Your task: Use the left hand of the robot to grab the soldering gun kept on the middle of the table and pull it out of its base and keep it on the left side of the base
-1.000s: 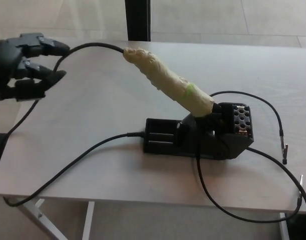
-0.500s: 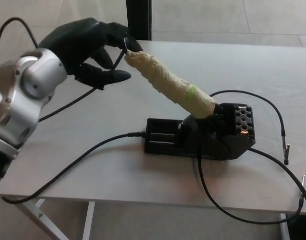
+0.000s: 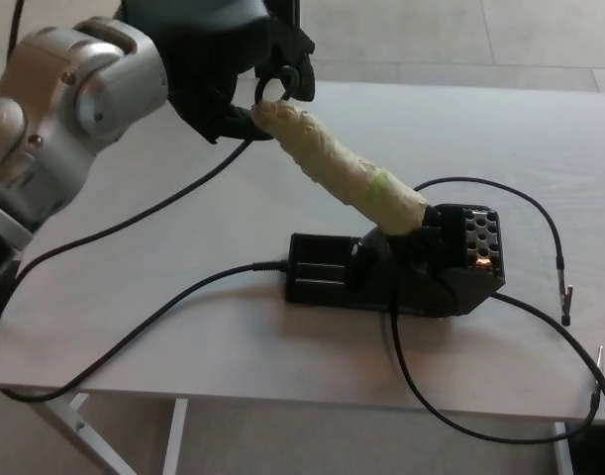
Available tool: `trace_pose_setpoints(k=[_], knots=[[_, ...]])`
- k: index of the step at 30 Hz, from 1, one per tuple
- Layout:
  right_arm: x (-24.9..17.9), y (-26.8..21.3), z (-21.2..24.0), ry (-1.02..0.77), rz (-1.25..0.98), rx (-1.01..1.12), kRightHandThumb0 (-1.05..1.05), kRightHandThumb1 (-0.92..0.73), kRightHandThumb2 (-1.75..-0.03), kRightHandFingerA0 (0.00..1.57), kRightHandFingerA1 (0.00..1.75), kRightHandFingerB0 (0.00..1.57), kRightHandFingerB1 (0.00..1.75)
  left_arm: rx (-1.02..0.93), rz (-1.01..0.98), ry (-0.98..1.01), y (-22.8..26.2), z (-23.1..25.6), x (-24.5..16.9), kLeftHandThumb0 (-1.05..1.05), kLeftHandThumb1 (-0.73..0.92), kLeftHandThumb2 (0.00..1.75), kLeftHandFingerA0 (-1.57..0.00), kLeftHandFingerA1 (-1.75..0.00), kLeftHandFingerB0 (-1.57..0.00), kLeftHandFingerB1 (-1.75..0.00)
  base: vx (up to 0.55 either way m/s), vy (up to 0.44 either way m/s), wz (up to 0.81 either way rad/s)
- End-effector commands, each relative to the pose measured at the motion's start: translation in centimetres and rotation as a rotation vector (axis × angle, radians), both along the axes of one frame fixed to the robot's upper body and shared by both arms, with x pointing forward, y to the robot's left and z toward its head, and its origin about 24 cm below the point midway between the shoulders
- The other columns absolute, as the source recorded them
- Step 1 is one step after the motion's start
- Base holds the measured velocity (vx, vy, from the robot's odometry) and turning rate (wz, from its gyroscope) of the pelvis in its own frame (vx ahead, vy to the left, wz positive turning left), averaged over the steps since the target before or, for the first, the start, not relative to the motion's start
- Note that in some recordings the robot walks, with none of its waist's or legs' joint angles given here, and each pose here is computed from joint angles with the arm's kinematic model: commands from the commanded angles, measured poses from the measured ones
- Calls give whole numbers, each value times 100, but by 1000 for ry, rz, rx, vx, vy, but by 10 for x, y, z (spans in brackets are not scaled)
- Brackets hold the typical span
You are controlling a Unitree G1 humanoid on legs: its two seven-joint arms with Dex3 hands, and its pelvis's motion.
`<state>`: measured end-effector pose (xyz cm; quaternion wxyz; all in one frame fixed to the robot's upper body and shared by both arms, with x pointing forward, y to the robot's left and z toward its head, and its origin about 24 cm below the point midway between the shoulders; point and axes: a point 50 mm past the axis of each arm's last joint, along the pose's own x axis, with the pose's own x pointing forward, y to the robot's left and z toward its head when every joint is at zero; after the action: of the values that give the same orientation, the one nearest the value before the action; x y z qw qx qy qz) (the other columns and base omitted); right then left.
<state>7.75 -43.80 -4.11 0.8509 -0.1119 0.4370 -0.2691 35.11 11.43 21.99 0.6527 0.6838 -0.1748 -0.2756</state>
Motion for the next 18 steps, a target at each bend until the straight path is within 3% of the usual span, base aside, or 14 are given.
trace_pose_setpoints(k=[1,7,9,10,12,13,14,16,17,18], knots=[[1,-16,20,-37,15,-51,-105,-46,-97,76,148,1,163,279,-137,-36,-1,16,-18,-45,66,59,-86,-88,-68,-52,0,0,0],[0,-17,21,-37,19,-51,-105,-46,-95,80,145,0,160,278,-157,41,10,11,-29,-43,67,59,-86,-96,-71,-55,0,0,0],[0,-17,22,-36,16,-53,-105,-40,-104,91,137,0,167,294,-158,57,13,9,-32,-44,66,59,-90,-96,-74,-55,0,0,0],[0,-17,21,-31,16,-57,-105,-45,-96,85,142,0,161,304,-166,50,15,7,-34,-45,65,58,-87,-87,-71,-53,0,0,0],[0,-18,21,-26,15,-60,-105,-45,-96,85,142,0,161,324,-172,44,16,6,-36,-45,65,58,-87,-87,-71,-53,0,0,0],[1,-17,22,-23,20,-63,-105,-45,-97,87,141,0,161,321,-162,60,17,6,-36,-43,65,58,-89,-107,-72,-54,0,0,0],[0,-17,21,-37,5,-50,-105,-43,-93,105,129,1,160,321,-162,58,18,7,-36,-42,65,58,-89,-103,-72,-54,0,0,0],[0,-17,21,-26,14,-55,-105,-44,-97,80,146,0,160,309,-156,68,18,9,-37,-40,64,65,-88,-113,-68,-55,0,0,0],[0,-17,21,-29,10,-52,-105,-43,-96,86,144,0,162,298,-161,67,18,10,-38,-39,63,66,-88,-122,-69,-56,0,0,0],[0,-18,21,-27,9,-53,-105,-43,-96,87,142,0,160,293,-161,71,18,11,-38,-38,63,67,-87,-117,-68,-57,0,0,0]])
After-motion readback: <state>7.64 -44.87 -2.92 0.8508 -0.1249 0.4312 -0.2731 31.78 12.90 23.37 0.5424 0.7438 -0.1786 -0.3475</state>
